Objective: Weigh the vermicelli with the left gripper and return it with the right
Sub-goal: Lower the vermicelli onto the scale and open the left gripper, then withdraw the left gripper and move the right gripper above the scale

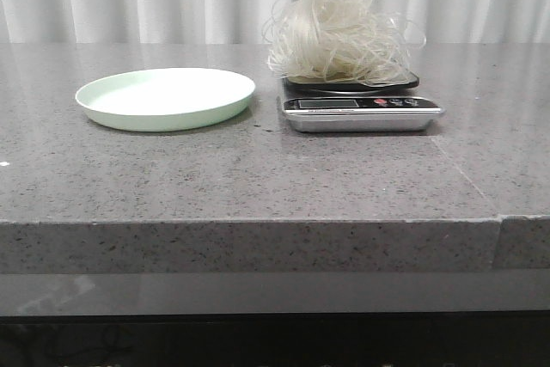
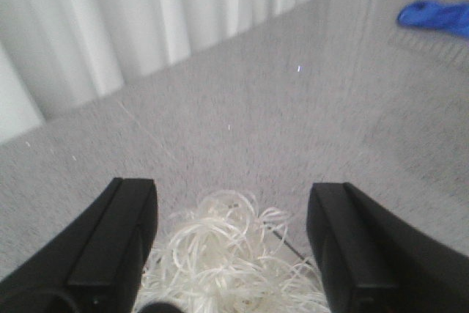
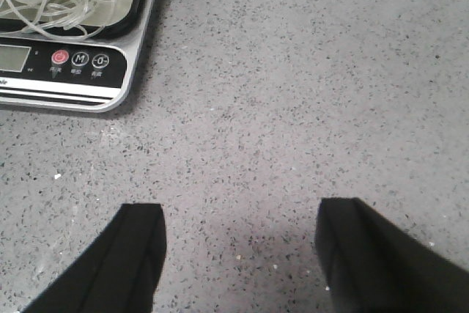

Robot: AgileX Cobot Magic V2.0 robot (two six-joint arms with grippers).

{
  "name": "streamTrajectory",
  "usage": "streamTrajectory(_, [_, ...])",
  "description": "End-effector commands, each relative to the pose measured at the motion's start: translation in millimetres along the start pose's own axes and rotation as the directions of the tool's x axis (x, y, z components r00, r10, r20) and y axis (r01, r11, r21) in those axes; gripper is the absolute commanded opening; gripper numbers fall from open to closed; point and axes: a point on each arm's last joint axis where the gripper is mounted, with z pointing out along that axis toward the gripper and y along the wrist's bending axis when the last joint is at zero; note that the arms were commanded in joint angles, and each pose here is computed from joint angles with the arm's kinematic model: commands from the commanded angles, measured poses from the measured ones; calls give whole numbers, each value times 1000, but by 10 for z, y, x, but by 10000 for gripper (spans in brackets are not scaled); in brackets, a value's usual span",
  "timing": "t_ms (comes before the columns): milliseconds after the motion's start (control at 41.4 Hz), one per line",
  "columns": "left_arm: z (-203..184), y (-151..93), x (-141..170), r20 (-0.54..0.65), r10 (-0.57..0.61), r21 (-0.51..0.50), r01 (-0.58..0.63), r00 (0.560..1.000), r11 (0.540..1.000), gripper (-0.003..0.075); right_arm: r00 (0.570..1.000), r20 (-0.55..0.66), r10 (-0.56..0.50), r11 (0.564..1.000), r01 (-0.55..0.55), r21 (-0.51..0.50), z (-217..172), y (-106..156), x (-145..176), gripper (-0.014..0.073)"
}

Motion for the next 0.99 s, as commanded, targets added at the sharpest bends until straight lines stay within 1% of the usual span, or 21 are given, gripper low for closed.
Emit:
streamTrajectory(0, [-578,-21,-441,147,3,1,-4,989,1000,505,996,93,-3,1000,3,3,-65,-2,-149,540])
streamTrajectory(145, [-987,-28,-479,154,5,2,-5,988,1000,505,996,91,-3,1000,3,3,-65,-2,-147,540])
streamTrajectory(290, [-1383,-45,-317,144,-5,9,4,990,1000,505,996,91,-3,1000,3,3,-65,-2,-147,540])
streamTrajectory(483, [-1855,-66,40,119,-5,9,4,993,1000,505,996,90,-3,1000,3,3,-65,-2,-146,540])
streamTrajectory(580, [-2059,-79,274,99,-6,10,5,995,1000,505,996,90,-3,1000,3,3,-65,-2,-146,540])
streamTrajectory(677, [-2297,-91,473,103,-18,12,17,995,1000,505,996,89,-3,1000,3,3,-65,-1,-146,540])
streamTrajectory(967, [-2768,-123,1045,90,-42,16,41,995,999,505,996,89,-3,1000,3,3,-65,-1,-146,540])
